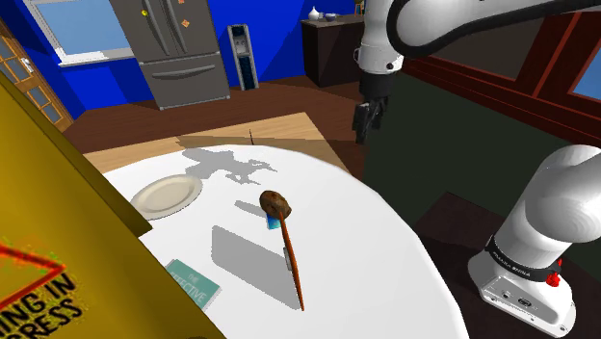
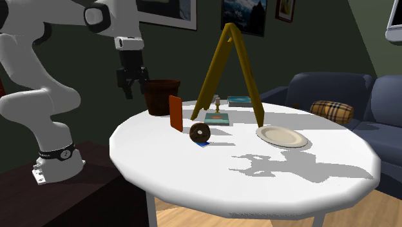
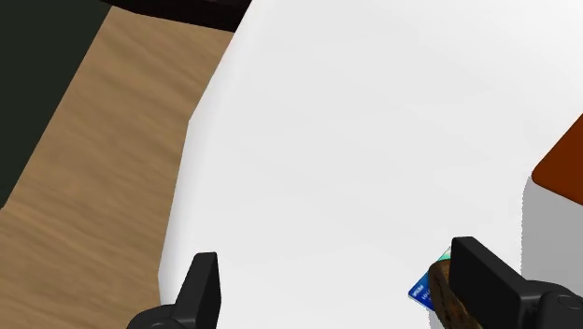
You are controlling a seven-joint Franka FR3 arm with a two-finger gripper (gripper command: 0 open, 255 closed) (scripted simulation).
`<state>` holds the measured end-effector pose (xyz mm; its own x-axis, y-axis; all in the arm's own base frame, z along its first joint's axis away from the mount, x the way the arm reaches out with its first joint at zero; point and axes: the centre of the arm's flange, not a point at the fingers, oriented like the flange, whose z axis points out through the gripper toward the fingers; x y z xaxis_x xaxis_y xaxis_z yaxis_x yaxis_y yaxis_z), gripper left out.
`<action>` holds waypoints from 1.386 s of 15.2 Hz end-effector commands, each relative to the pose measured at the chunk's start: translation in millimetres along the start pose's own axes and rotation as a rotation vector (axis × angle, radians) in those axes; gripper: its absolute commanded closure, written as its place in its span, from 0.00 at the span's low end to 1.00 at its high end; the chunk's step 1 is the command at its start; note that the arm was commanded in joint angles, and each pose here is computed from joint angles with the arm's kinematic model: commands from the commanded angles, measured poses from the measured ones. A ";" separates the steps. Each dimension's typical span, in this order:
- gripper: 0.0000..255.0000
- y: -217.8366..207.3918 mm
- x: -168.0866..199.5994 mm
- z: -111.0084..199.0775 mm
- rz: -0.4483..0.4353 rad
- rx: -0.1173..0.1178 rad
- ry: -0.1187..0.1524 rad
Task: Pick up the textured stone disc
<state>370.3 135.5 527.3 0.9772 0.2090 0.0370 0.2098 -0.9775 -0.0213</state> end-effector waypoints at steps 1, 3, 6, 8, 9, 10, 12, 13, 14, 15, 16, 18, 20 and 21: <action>0.00 -14.5 14.2 14.9 -0.012 -0.006 0.014; 0.00 -30.9 28.8 28.9 -0.024 -0.013 0.026; 0.00 -55.6 50.6 49.7 -0.042 -0.024 0.043; 0.00 -72.1 65.2 63.5 -0.054 -0.030 0.054; 0.00 -80.4 72.4 70.4 -0.060 -0.034 0.060; 0.00 -88.7 79.6 77.3 -0.066 -0.037 0.066; 0.00 -105.4 94.1 91.0 -0.078 -0.044 0.077; 0.00 -113.8 101.3 97.9 -0.084 -0.048 0.083; 0.00 -122.2 108.5 104.7 -0.090 -0.051 0.088; 0.00 -130.6 115.6 111.5 -0.095 -0.055 0.094; 0.00 -139.1 122.8 118.3 -0.101 -0.058 0.100; 0.00 -156.0 137.1 131.9 -0.113 -0.065 0.111; 0.00 -173.0 151.3 145.5 -0.125 -0.072 0.123; 0.00 -181.5 158.5 152.2 -0.131 -0.075 0.128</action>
<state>485.7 340.1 391.7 0.9317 0.3284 0.1549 0.3227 -0.9445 0.0617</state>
